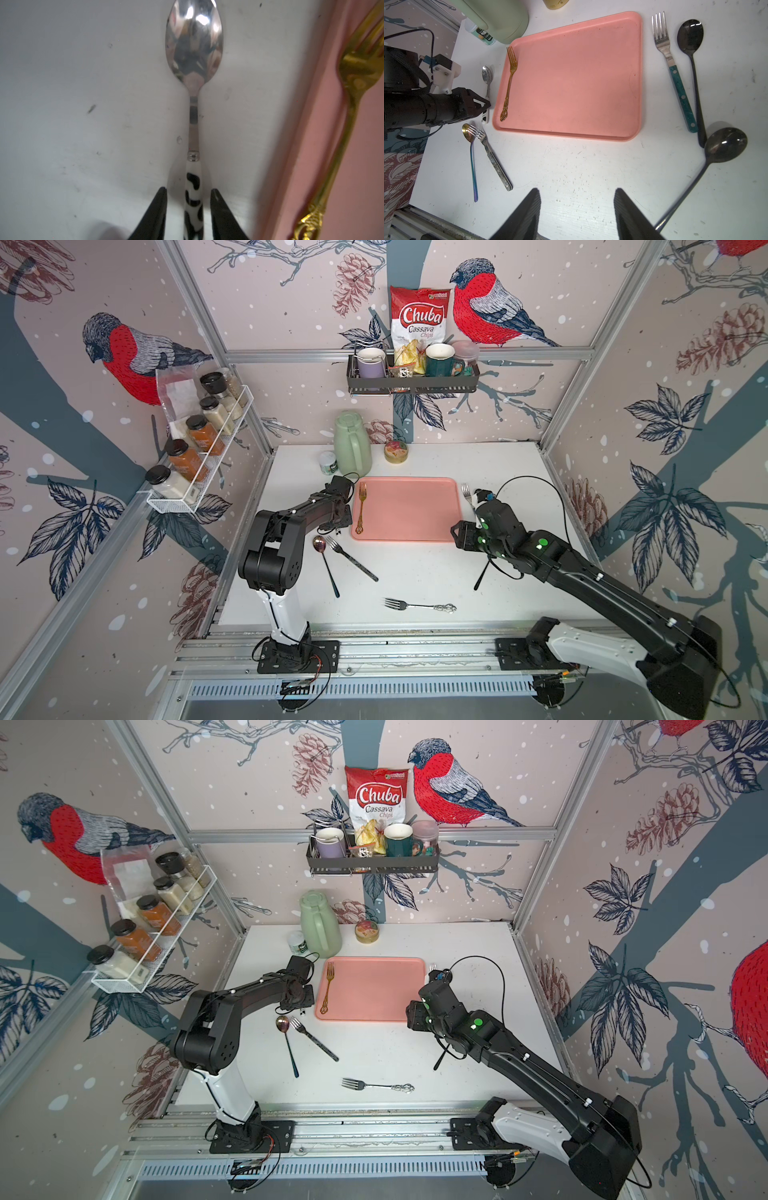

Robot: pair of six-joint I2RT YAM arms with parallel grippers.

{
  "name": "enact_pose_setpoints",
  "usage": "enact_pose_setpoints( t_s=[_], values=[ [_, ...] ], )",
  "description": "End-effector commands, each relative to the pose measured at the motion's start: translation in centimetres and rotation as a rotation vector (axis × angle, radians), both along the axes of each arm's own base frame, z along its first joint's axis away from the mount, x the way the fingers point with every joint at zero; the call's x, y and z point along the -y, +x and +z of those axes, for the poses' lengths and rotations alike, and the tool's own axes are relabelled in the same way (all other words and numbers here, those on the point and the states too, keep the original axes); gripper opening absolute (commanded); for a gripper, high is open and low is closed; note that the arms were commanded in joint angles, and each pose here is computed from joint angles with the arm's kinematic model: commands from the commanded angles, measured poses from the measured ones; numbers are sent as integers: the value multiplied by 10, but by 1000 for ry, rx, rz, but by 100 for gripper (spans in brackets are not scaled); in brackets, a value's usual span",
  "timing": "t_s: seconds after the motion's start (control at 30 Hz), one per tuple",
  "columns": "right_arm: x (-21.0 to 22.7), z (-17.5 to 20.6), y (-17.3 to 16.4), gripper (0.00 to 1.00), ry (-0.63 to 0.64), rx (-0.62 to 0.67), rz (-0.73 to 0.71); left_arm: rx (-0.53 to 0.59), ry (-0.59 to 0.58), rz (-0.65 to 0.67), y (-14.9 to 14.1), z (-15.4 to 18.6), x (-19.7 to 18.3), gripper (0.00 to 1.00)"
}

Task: Set the spoon and fork side by side
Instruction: Pick up the spoon from the center of the board, then place the spoon on the tray.

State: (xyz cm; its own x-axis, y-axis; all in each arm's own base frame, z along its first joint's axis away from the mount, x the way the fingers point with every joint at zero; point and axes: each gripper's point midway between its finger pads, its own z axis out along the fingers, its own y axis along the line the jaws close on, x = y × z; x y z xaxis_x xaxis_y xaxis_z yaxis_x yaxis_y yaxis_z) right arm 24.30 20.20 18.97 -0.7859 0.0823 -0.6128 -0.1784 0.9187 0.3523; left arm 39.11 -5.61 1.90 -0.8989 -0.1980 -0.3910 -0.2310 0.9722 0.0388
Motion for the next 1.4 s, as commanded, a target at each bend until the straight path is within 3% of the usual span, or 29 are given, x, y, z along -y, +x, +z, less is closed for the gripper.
enact_pose_setpoints(
  t_s=[0.0,0.37,0.63,1.0,1.37],
  values=[
    [-1,3,2,58,11,6,-5,-1,-18,-2,-2,-5,2,36],
    [-3,4,0,58,24,0,3,-16,-3,9,-9,-4,-2,13],
    [-4,7,1,58,31,7,1,45,-12,-5,-15,36,-1,11],
    [-7,4,3,58,35,-1,1,160,-6,-202,-6,103,78,9],
    [-1,3,0,58,32,3,-5,98,8,-328,18,66,118,9]
  ],
)
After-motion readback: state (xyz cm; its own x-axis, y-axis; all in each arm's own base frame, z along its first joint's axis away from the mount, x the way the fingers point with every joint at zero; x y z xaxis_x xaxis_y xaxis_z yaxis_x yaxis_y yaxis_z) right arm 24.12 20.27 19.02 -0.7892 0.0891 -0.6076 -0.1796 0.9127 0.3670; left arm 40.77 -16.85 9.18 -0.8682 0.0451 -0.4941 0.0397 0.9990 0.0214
